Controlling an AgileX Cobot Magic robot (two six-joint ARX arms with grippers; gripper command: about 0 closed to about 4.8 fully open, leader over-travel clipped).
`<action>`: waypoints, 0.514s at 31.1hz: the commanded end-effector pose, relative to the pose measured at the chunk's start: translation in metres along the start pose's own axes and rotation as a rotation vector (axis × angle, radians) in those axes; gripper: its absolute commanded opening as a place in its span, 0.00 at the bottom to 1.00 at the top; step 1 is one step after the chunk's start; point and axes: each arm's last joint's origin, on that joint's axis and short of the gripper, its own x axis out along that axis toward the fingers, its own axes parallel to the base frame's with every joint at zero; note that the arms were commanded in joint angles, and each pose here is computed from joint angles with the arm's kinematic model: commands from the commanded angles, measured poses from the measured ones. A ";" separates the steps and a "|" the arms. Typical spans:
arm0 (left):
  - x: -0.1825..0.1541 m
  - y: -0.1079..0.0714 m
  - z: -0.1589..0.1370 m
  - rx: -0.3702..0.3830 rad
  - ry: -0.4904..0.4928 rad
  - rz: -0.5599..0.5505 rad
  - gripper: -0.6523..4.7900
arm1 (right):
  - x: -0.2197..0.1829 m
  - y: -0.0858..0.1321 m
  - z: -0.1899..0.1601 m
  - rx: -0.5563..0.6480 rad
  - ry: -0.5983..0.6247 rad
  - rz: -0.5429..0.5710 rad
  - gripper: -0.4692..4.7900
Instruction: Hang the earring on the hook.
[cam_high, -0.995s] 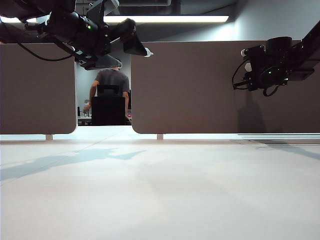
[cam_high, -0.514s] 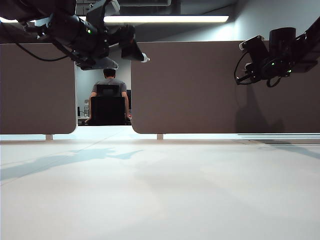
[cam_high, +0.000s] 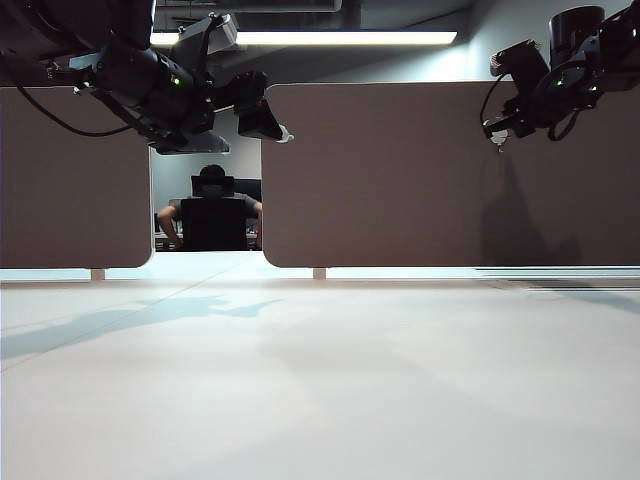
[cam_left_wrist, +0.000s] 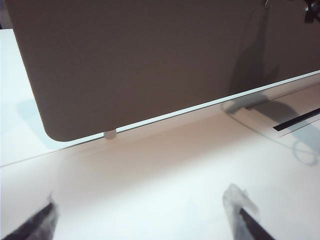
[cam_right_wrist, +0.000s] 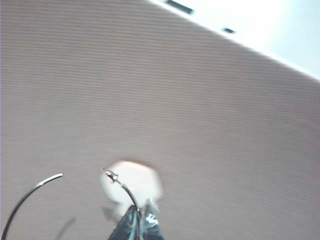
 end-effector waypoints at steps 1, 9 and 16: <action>0.000 0.000 0.002 0.011 -0.010 0.002 1.00 | 0.006 0.002 -0.014 -0.062 -0.056 0.037 0.08; 0.000 0.000 -0.001 0.038 0.020 0.001 1.00 | 0.012 -0.008 -0.035 -0.145 -0.156 -0.062 0.08; 0.000 -0.001 -0.001 0.036 0.023 -0.001 1.00 | 0.011 -0.019 -0.044 -0.151 -0.119 -0.044 0.08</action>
